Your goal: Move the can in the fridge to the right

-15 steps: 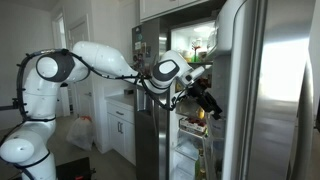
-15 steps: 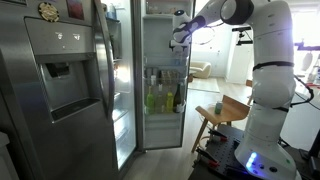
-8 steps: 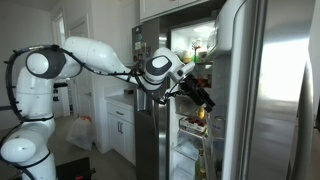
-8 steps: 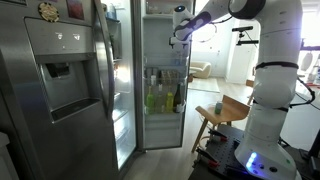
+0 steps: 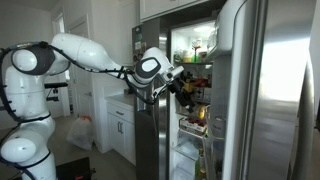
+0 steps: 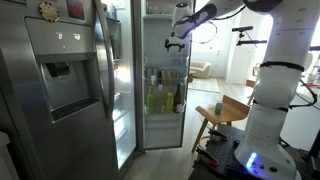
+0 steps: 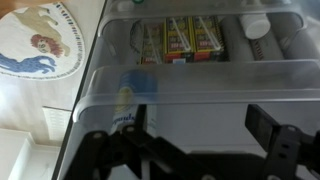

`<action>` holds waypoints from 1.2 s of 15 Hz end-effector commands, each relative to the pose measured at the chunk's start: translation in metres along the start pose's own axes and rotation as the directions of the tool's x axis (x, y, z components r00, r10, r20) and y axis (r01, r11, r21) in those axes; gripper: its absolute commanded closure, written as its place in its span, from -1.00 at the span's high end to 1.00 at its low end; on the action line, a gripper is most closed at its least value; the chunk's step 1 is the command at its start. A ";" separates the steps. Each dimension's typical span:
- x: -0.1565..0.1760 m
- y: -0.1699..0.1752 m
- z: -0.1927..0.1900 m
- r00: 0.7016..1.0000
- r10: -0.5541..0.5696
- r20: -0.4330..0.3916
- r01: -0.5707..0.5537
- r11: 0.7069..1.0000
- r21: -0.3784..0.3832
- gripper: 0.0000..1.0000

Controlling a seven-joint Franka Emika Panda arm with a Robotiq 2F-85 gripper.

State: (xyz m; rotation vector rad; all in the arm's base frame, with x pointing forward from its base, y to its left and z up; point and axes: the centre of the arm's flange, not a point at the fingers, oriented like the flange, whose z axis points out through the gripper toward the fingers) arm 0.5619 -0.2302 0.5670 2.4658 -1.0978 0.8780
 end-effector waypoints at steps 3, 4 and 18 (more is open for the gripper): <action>-0.038 0.012 -0.043 0.976 -0.142 0.168 0.117 0.982 0.150 1.00; -0.044 0.012 -0.049 0.966 -0.168 0.197 0.135 0.976 0.174 1.00; -0.057 0.017 -0.081 0.897 -0.296 0.329 0.222 0.944 0.243 1.00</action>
